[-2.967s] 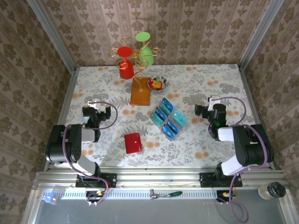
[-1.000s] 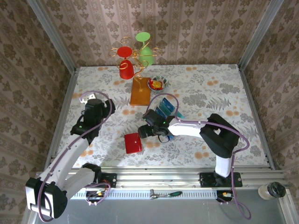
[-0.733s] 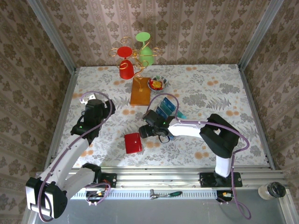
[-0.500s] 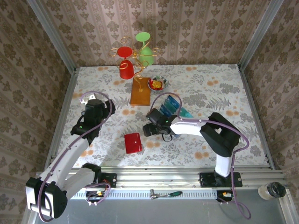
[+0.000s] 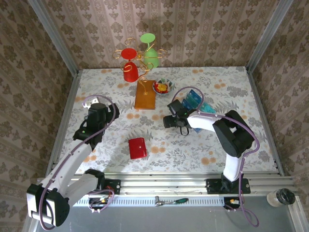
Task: Put the credit cards into the card holder
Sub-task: Move the storage box to the center of the table, then pick up the card holder from the bottom-center of the table.
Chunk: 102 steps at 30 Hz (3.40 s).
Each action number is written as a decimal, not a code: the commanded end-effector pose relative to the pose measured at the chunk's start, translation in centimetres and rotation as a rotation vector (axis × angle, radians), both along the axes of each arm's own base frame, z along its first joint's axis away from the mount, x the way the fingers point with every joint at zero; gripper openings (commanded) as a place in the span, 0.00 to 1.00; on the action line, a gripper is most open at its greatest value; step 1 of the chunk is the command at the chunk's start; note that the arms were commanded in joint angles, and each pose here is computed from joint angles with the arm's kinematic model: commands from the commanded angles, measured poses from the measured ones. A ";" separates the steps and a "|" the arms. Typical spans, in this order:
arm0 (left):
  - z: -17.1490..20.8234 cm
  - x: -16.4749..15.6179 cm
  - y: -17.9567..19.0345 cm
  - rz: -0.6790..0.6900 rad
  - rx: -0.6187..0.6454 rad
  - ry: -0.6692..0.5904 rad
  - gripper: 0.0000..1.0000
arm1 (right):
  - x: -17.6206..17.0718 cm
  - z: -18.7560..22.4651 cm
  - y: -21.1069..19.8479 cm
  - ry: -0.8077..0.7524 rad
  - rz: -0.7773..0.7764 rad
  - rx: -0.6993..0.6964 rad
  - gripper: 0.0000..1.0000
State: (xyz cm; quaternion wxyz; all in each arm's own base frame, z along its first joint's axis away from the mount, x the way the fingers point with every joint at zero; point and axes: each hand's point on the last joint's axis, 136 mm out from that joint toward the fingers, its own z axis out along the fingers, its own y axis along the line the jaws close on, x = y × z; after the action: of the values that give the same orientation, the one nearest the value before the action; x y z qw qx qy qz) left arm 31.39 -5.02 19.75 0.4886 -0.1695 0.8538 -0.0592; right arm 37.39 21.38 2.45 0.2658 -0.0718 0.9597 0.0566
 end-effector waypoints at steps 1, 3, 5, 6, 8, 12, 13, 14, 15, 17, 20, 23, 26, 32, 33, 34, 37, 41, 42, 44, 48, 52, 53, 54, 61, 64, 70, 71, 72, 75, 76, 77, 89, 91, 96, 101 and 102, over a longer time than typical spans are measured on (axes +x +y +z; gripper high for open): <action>-0.5 -0.7 -0.1 -0.007 -0.023 0.027 1.00 | 0.3 1.7 0.4 -0.017 0.036 0.022 0.85; -0.9 -1.0 -0.4 -0.022 -0.028 0.049 1.00 | -0.4 2.9 1.4 -0.013 0.059 0.079 0.85; -1.6 -1.4 -0.7 -0.039 -0.043 0.080 1.00 | -1.5 4.3 2.8 0.000 0.085 0.151 0.85; -1.9 -1.6 -0.9 -0.051 -0.049 0.096 1.00 | -2.0 4.9 3.4 0.008 0.093 0.181 0.85; -2.7 -2.2 -1.6 -0.089 -0.063 0.137 1.00 | -3.5 5.9 5.0 0.037 0.110 0.240 0.85; -4.4 -3.9 -2.4 -0.150 -0.049 0.233 1.00 | -6.5 6.6 7.4 0.103 0.088 0.328 0.87; -4.9 -4.4 -2.6 -0.165 -0.029 0.263 1.00 | -7.4 6.7 8.3 0.126 0.094 0.370 0.86; -5.6 -5.0 -2.6 -0.171 -0.005 0.298 1.00 | -8.4 6.6 9.2 0.151 0.097 0.416 0.86; -6.0 -5.6 -2.6 -0.173 0.011 0.323 1.00 | -9.1 6.5 9.9 0.170 0.095 0.453 0.85; -7.3 -6.9 -2.7 -0.169 0.034 0.375 1.00 | -10.6 6.3 11.1 0.218 0.077 0.523 0.82; -9.1 -8.7 -3.5 -0.180 0.050 0.411 1.00 | -12.3 5.9 12.4 0.270 0.062 0.576 0.78; -10.9 -10.2 -3.8 -0.179 0.081 0.437 1.00 | -13.6 5.5 13.1 0.287 0.056 0.583 0.75; -12.1 -10.9 -4.1 -0.187 0.100 0.456 1.00 | -14.6 4.9 13.7 0.307 0.046 0.595 0.70; -13.1 -10.8 -5.2 -0.220 0.126 0.458 1.00 | -15.7 3.7 15.1 0.348 0.048 0.621 0.57; -13.2 -10.8 -5.3 -0.225 0.133 0.461 1.00 | -15.7 3.5 15.4 0.354 0.050 0.621 0.56; -13.4 -10.8 -5.4 -0.229 0.138 0.465 1.00 | -15.9 3.3 15.6 0.358 0.054 0.619 0.56; -13.9 -10.8 -5.5 -0.234 0.157 0.482 1.00 | -16.1 2.7 16.1 0.369 0.058 0.614 0.54; -14.5 -11.1 -5.4 -0.237 0.185 0.493 1.00 | -16.2 1.9 16.5 0.383 0.054 0.618 0.53; -14.6 -11.1 -5.4 -0.235 0.189 0.496 1.00 | -16.3 1.8 16.6 0.386 0.053 0.620 0.53; -15.0 -11.3 -5.3 -0.233 0.191 0.503 1.00 | -16.4 1.5 16.8 0.393 0.059 0.630 0.53; -15.6 -11.5 -5.3 -0.227 0.196 0.511 1.00 | -16.4 1.2 17.3 0.403 0.068 0.650 0.53; -16.2 -11.7 -5.3 -0.227 0.201 0.519 1.00 | -16.5 0.9 17.7 0.414 0.074 0.666 0.52; -16.3 -11.8 -5.2 -0.222 0.203 0.521 1.00 | -16.5 0.9 17.9 0.418 0.076 0.671 0.52; -16.4 -11.9 -5.2 -0.222 0.204 0.524 1.00 | -16.5 0.8 17.9 0.421 0.076 0.673 0.52; -17.0 -12.2 -5.3 -0.220 0.211 0.529 1.00 | -16.6 1.1 19.1 0.438 0.110 0.727 0.51; -17.2 -12.3 -5.4 -0.221 0.217 0.532 1.00 | -16.6 1.0 19.3 0.445 0.117 0.738 0.50; -17.4 -12.4 -5.6 -0.222 0.216 0.534 1.00 | -16.5 0.8 19.4 0.453 0.115 0.768 0.39; -17.4 -12.4 -5.6 -0.223 0.214 0.532 1.00 | -16.4 0.8 19.5 0.453 0.116 0.772 0.35; -17.4 -12.4 -5.6 -0.221 0.214 0.531 1.00 | -16.3 0.8 19.5 0.454 0.116 0.775 0.31; -17.3 -12.4 -5.8 -0.226 0.210 0.531 1.00 | -16.3 0.8 19.5 0.459 0.116 0.791 0.18; -17.0 -12.3 -6.0 -0.228 0.203 0.527 1.00 | -16.2 0.9 19.5 0.459 0.117 0.800 0.14; -16.6 -12.2 -6.1 -0.230 0.202 0.521 1.00 | -16.1 1.2 19.4 0.457 0.118 0.809 0.10; -2.8 -3.7 -10.8 -0.399 -0.086 0.240 1.00 | -11.2 9.5 11.8 0.252 0.110 0.832 0.00; -0.5 -2.5 -12.7 -0.483 -0.190 0.176 1.00 | -10.0 11.2 10.3 0.224 0.111 0.864 0.00; 2.9 -0.7 -16.9 -0.623 -0.395 0.088 1.00 | -8.5 14.9 8.3 0.187 0.138 0.956 0.00; 3.5 0.5 -19.3 -0.659 -0.550 0.049 1.00 | -8.1 17.1 7.9 0.171 0.150 1.009 0.00; 3.7 0.6 -19.6 -0.667 -0.576 0.034 1.00 | -8.1 17.3 8.0 0.174 0.151 1.022 0.00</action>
State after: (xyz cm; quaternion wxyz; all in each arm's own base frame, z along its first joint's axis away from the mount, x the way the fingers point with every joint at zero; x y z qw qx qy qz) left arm 31.70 -22.60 20.54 0.3521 -0.0211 0.8614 -0.3655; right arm 30.02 28.76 17.00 0.1859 0.0291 0.8401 0.5087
